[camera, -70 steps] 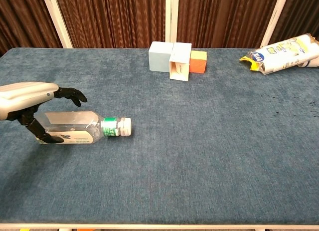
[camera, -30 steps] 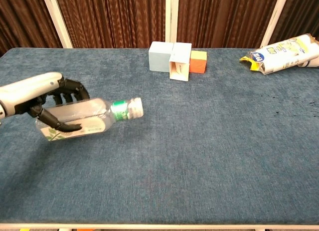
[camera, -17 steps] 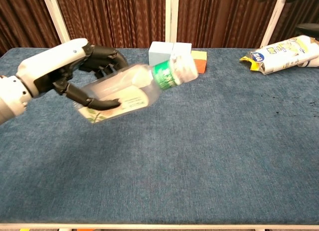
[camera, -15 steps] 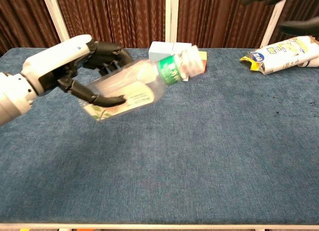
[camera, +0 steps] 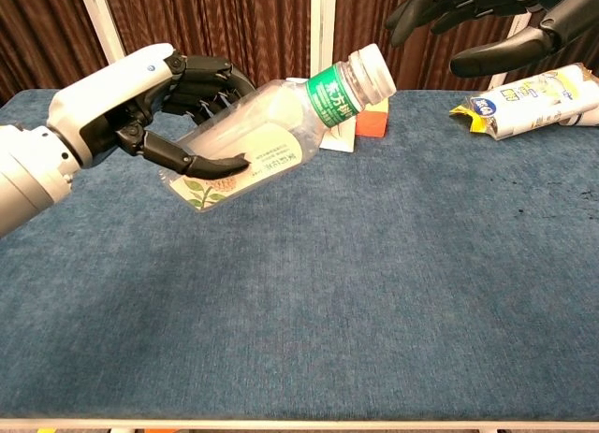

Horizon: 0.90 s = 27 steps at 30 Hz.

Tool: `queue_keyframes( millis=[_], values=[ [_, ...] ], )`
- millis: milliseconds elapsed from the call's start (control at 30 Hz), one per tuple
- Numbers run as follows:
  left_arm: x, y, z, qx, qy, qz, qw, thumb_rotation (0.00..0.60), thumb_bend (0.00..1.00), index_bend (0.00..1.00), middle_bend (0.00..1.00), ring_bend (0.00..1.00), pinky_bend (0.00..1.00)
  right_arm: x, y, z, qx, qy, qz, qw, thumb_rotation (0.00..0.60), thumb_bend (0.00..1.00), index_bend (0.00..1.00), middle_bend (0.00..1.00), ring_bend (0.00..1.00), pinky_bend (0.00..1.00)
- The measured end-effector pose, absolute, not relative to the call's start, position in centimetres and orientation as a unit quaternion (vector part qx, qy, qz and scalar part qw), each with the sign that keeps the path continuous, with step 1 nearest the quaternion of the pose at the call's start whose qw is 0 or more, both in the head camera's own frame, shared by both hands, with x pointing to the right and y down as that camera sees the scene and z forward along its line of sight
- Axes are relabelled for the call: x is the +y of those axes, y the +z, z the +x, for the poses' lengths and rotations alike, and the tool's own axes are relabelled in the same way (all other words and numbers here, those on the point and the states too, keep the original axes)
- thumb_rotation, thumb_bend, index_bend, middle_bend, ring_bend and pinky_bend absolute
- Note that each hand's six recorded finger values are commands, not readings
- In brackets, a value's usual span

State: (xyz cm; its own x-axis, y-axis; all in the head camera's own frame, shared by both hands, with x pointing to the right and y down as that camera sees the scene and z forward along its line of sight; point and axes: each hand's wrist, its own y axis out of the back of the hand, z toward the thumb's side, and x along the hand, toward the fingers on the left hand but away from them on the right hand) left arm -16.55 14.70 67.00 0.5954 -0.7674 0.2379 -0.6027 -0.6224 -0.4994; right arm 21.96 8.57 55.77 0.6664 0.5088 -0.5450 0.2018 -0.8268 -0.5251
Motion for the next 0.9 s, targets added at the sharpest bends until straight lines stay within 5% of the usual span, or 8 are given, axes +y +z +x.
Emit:
queue_keyframes(
  millis=[900],
  values=[
    [14.7, 66.6, -16.3, 0.389, -0.218, -0.874, 0.193, 0.600, 0.44, 0.53, 0.56, 0.45, 0.54, 9.2, 55.8, 20.6, -0.185, 0.346, -0.893, 0.219, 0.427, 0.20, 0.26, 0.08, 0.00, 0.00]
  ],
)
